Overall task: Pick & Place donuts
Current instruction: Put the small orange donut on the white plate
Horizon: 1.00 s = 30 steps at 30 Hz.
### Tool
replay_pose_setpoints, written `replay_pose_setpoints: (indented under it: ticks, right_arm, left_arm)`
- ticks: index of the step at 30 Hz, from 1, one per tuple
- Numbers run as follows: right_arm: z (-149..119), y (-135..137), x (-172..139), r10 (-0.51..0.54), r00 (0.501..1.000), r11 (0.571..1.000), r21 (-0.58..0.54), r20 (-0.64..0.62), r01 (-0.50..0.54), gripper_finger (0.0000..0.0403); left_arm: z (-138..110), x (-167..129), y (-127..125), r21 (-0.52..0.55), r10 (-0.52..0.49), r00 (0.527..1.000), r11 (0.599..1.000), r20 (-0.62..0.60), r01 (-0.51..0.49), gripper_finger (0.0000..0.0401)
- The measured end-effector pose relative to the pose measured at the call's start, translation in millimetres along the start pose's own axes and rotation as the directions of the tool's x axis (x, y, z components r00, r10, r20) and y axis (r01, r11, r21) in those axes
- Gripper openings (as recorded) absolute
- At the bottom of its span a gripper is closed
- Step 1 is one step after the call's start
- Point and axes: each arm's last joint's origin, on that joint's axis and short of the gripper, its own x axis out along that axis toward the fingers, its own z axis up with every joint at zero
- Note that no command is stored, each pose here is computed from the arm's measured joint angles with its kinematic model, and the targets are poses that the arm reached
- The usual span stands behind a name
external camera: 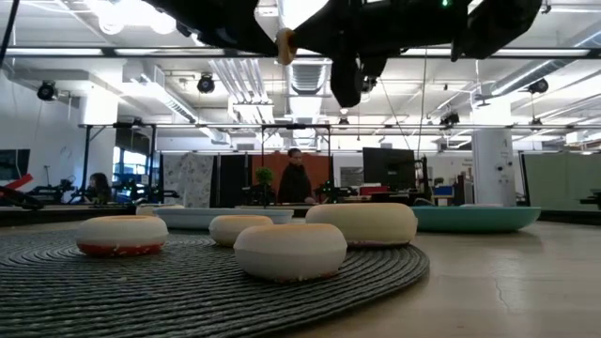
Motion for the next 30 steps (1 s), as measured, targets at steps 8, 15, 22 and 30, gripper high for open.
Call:
replay_pose_setpoints:
  ticks: [8,15,22,30]
  right_arm:
    - [3.4,0.4,2.5,0.000,0.999,1.000,-0.001,0.040,0.000,0.0013]
    - [2.2,1.7,4.4,-0.001,0.998,1.000,0.016,0.055,0.000,0.0013]
    - [-0.6,5.3,8.1,-0.012,0.999,1.000,0.005,0.046,0.012,0.0013]
    - [0.1,-2.7,6.9,-0.083,0.996,0.995,0.050,0.040,0.081,0.0013]
  left_arm:
    - [-1.0,2.0,-2.6,-0.005,0.000,1.000,1.000,-0.001,0.000,0.0115]
    - [-1.1,8.7,2.8,0.004,0.019,1.000,1.000,-0.008,-0.019,0.0115]
    - [-6.3,17.6,1.8,0.029,0.005,1.000,1.000,-0.026,-0.004,0.0115]
    - [-3.2,18.8,4.1,0.074,0.049,0.998,0.996,-0.031,-0.046,0.0052]
